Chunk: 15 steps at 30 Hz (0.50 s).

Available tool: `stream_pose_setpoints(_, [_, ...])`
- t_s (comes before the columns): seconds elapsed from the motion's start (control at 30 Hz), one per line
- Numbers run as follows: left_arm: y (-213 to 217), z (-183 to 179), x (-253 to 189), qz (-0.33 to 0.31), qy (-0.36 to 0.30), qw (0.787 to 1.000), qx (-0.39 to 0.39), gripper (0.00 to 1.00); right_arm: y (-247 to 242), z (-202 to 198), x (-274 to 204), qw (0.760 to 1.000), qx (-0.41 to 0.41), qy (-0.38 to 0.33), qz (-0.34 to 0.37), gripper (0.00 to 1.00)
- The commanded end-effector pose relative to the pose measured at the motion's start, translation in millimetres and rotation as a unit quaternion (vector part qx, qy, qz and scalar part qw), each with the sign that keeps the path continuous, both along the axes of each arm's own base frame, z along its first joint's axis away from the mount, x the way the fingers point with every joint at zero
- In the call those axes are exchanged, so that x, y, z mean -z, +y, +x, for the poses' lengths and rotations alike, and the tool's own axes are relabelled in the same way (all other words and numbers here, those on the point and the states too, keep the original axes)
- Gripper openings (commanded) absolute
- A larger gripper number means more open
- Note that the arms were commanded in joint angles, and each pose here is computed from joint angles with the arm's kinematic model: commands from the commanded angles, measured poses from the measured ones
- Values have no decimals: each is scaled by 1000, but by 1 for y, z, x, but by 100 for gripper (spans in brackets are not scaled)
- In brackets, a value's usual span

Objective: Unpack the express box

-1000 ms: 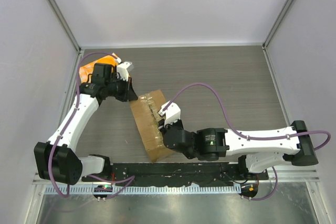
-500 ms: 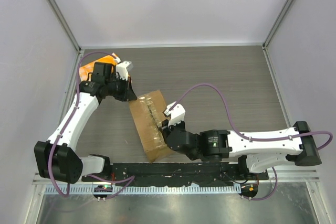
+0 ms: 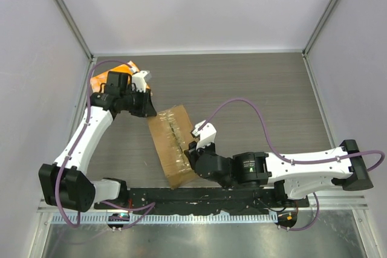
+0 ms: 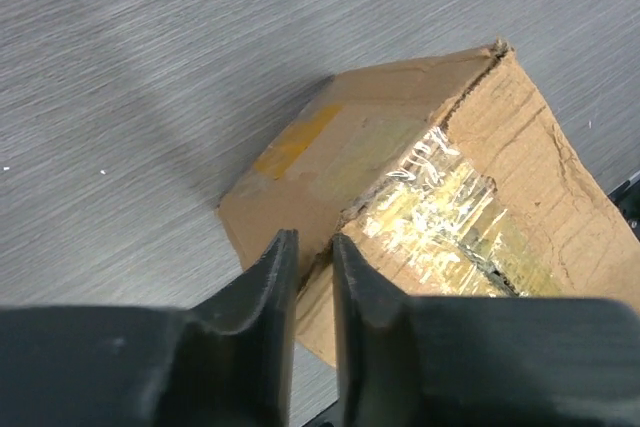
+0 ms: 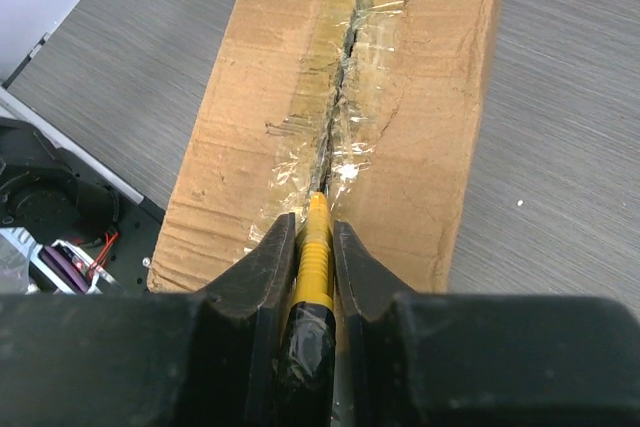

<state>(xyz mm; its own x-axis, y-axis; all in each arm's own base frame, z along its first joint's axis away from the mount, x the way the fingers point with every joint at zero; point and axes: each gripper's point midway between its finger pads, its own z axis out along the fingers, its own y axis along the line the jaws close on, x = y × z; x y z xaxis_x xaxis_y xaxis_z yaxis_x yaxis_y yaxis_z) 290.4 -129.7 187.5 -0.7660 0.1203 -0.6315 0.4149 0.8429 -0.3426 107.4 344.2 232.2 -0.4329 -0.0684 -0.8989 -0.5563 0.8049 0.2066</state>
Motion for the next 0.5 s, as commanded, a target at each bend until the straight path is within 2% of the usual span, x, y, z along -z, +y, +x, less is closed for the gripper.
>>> stream_pose_setpoints(0.0, [49, 41, -11, 81, -54, 993, -65, 43, -17, -52, 41, 989, -97, 62, -89, 1])
stream_pose_setpoints(0.1, [17, 23, -34, 12, -55, 998, 19, 55, -16, -45, 36, 990, -94, 53, -87, 1])
stream_pose_setpoints(0.2, [1, 13, -59, -22, -104, 991, 82, 66, -14, -39, 30, 991, -97, 46, -84, 1])
stream_pose_setpoints(0.3, [-18, 5, -84, -67, -164, 974, 141, 74, -8, -34, 27, 990, -104, 43, -87, 1])
stream_pose_setpoints(0.33, [-28, -7, -96, -95, -183, 962, 179, 75, -5, -31, 28, 989, -105, 44, -90, 1])
stream_pose_setpoints(0.47, [-46, -28, -94, -115, -232, 927, 273, 78, 4, -20, 25, 989, -108, 37, -96, 1])
